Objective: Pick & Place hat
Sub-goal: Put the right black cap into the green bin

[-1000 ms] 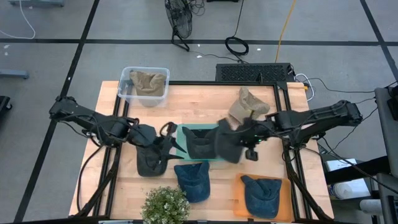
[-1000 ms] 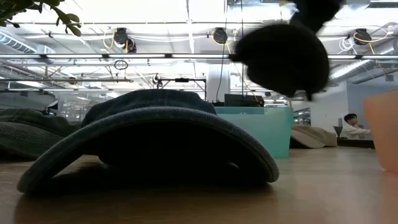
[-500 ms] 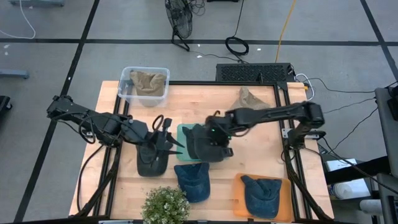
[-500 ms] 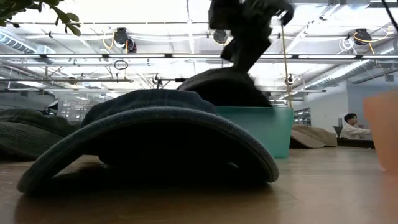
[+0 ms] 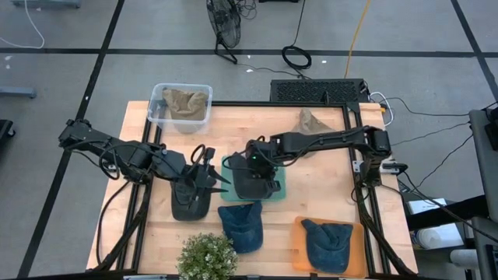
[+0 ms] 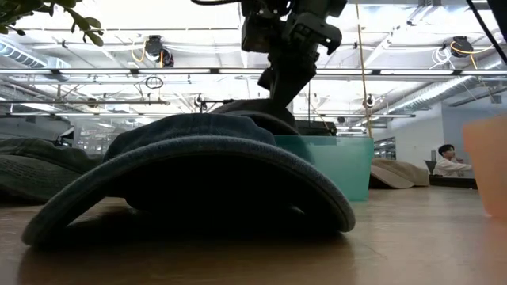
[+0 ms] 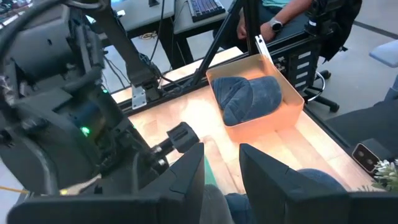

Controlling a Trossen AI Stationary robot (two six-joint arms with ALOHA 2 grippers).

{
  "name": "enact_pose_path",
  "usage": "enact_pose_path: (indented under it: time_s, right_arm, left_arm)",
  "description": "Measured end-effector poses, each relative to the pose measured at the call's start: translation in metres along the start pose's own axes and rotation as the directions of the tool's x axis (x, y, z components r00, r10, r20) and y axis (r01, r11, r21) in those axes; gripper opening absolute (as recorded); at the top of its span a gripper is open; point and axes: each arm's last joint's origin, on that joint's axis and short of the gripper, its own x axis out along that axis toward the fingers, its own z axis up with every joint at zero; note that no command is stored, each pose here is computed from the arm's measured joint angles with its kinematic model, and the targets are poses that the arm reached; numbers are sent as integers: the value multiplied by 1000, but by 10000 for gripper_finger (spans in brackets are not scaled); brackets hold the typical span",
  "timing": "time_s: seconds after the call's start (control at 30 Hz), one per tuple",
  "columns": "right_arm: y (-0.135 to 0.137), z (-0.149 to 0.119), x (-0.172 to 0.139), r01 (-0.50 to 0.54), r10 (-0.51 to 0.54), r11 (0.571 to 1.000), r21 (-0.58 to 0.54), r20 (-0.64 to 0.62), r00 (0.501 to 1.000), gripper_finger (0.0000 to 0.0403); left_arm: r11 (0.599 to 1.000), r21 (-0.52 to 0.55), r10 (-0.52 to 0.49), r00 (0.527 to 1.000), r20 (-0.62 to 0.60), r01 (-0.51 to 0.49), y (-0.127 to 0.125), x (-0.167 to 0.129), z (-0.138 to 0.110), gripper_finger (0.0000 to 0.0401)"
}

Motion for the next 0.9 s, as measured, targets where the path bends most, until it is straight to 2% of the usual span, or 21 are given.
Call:
enact_pose_path:
  time_s: [0.23, 0.33, 0.63, 0.8, 0.9]
  right_arm:
    - [-1, -2, 15, -5, 5, 1000, 5, -40, 999, 3]
    - [-1, -2, 16, -3, 3, 1000, 1, -29, 1000, 16]
    - [-1, 1, 14, -1, 1, 1000, -3, 5, 1000, 114]
    - [4, -4, -8, 3, -3, 1000, 19, -6, 1000, 166]
    - [6, -11, -25, 28, -27, 998, 52, -37, 999, 187]
  left_arm:
    - [999, -32, 12, 1000, -7, -12, 3, 0, -1, 113]
    - [999, -31, 11, 1000, -10, -12, 3, 0, -1, 113]
    - [999, -41, 5, 999, -39, -6, 3, 0, -4, 113]
    - [998, -55, 6, 993, -116, -12, 4, 5, -13, 113]
    - [996, -37, 70, 982, -177, -78, 8, 12, -19, 113]
